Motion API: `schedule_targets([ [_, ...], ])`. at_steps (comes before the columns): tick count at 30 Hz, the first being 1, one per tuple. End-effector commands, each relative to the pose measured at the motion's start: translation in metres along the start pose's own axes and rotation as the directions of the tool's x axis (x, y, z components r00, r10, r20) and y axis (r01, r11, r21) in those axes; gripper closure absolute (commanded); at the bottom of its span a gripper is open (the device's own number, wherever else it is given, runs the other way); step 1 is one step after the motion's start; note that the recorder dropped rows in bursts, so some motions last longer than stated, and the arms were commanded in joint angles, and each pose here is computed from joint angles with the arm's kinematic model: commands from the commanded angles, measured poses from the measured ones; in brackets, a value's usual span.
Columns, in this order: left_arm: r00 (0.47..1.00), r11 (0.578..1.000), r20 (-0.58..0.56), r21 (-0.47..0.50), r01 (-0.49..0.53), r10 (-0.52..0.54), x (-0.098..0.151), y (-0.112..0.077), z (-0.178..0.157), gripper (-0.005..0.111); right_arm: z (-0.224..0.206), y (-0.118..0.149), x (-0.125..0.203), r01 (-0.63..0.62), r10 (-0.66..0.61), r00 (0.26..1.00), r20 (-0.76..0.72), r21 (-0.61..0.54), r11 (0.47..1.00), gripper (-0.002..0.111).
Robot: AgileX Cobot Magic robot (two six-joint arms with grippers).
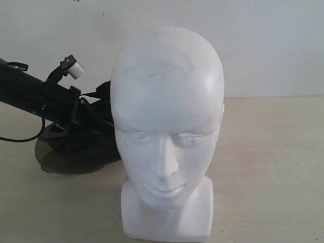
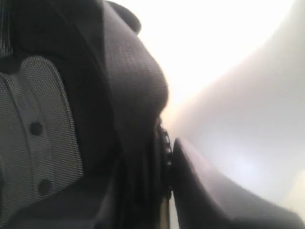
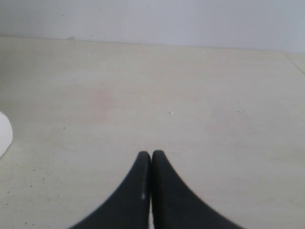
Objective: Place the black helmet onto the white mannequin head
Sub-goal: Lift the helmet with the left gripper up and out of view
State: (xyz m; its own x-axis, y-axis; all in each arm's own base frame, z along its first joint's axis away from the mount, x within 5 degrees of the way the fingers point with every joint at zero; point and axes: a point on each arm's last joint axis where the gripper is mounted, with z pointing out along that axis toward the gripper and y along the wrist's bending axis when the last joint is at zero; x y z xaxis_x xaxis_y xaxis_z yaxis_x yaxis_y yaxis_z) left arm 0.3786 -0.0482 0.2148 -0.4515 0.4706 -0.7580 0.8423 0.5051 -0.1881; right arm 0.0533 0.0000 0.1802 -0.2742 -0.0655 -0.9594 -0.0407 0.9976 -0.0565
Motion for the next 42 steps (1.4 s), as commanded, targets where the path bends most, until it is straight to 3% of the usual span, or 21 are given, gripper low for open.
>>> schedule_targets([
  [1,0.999,0.999,0.039,-0.016,-0.036,0.037,-0.014,-0.022,-0.022,0.102,0.0,0.0,0.0,0.005,-0.005,1.0,0.007,0.003,1.0,0.108],
  [10,0.996,0.995,0.043,-0.062,-0.072,0.075,-0.025,-0.051,-0.05,0.102,0.0,0.0,0.0,0.005,-0.005,1.0,0.007,0.003,1.0,0.108],
  [20,0.99,0.976,0.06,-0.187,-0.115,0.128,-0.049,-0.086,-0.093,0.102,0.0,0.0,0.0,0.005,-0.005,1.0,0.007,0.003,1.0,0.108],
  [29,0.962,0.943,0.141,-0.272,-0.191,0.235,-0.07,-0.139,-0.14,0.102,0.0,0.0,0.0,0.005,-0.005,1.0,0.007,0.003,1.0,0.108],
  [34,0.935,0.9,0.147,-0.352,-0.256,0.324,-0.075,-0.173,-0.167,0.102,0.0,0.0,0.0,0.005,-0.005,1.0,0.007,0.003,1.0,0.108],
  [42,0.9,0.857,0.206,-0.441,-0.265,0.384,-0.078,-0.217,-0.198,0.102,0.0,0.0,0.0,0.005,-0.005,1.0,0.007,0.003,1.0,0.108],
])
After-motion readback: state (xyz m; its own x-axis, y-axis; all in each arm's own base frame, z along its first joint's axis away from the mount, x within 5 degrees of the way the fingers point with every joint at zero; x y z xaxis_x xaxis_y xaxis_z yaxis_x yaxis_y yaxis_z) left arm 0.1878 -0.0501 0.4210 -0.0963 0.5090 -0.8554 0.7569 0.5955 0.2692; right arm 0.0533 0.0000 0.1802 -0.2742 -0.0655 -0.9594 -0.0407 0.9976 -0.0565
